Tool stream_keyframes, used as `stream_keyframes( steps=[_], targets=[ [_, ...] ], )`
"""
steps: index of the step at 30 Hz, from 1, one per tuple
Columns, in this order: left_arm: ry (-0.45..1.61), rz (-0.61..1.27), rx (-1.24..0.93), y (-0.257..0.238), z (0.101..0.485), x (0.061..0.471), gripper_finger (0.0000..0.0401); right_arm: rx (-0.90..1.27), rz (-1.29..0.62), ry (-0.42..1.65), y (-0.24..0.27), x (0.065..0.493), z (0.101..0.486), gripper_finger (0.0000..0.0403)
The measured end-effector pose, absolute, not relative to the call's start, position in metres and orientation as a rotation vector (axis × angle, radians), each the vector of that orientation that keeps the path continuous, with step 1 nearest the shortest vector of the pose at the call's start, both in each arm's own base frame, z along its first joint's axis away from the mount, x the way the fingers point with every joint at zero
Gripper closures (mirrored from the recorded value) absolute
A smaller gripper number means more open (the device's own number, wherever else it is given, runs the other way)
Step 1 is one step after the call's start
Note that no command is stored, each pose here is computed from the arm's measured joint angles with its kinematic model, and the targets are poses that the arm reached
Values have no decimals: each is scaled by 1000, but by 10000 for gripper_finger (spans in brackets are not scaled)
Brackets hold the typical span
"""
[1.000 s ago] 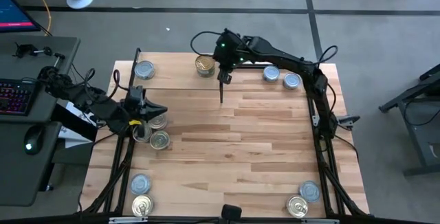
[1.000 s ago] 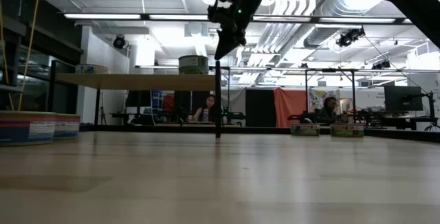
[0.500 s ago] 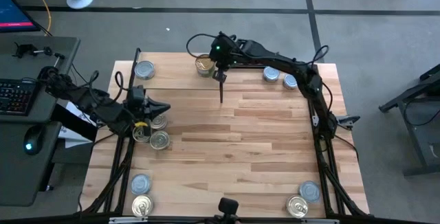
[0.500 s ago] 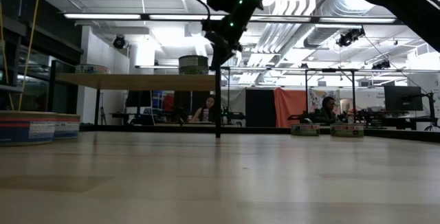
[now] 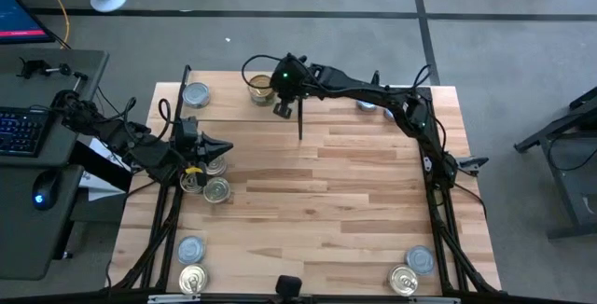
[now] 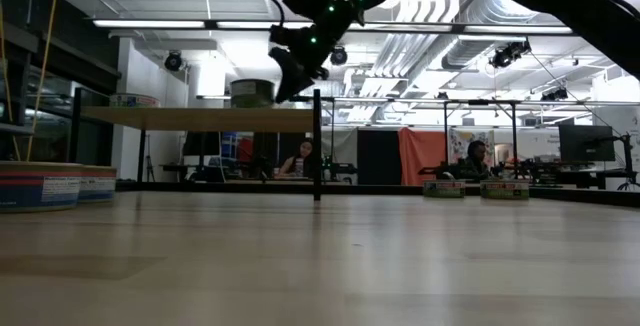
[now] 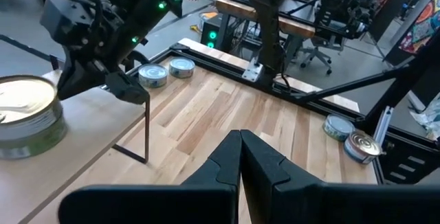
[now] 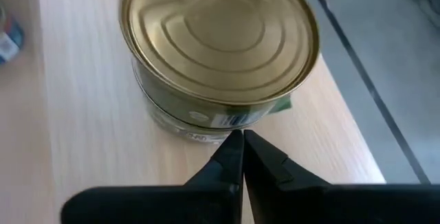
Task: Stack canned seafood by type on shelf
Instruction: Adjust the green tuna cans on the shelf
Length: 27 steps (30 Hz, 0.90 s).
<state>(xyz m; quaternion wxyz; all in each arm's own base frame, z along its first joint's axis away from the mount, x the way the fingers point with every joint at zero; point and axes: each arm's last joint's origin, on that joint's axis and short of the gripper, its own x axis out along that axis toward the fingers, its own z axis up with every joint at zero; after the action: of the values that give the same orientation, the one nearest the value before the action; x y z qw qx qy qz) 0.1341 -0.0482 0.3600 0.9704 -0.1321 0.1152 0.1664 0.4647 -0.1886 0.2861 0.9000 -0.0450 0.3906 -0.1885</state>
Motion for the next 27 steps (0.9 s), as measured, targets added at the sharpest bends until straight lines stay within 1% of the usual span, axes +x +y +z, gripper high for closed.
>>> stream_keyframes(
  steps=[3, 11, 20, 24, 27],
  targets=[
    [230, 345, -264, -48, 360, 134, 401, -74, -401, 749, -187, 473, 283, 403],
    [230, 348, -263, -48, 360, 134, 401, -49, -369, 697, -177, 499, 253, 403],
    [230, 348, -263, -48, 360, 134, 401, -74, -379, 619, -169, 510, 251, 403],
    [230, 348, -263, -48, 360, 134, 401, -82, -438, 690, -171, 505, 253, 403],
    [230, 349, -264, -48, 360, 134, 401, -93, -464, 663, -176, 505, 258, 403]
  ],
)
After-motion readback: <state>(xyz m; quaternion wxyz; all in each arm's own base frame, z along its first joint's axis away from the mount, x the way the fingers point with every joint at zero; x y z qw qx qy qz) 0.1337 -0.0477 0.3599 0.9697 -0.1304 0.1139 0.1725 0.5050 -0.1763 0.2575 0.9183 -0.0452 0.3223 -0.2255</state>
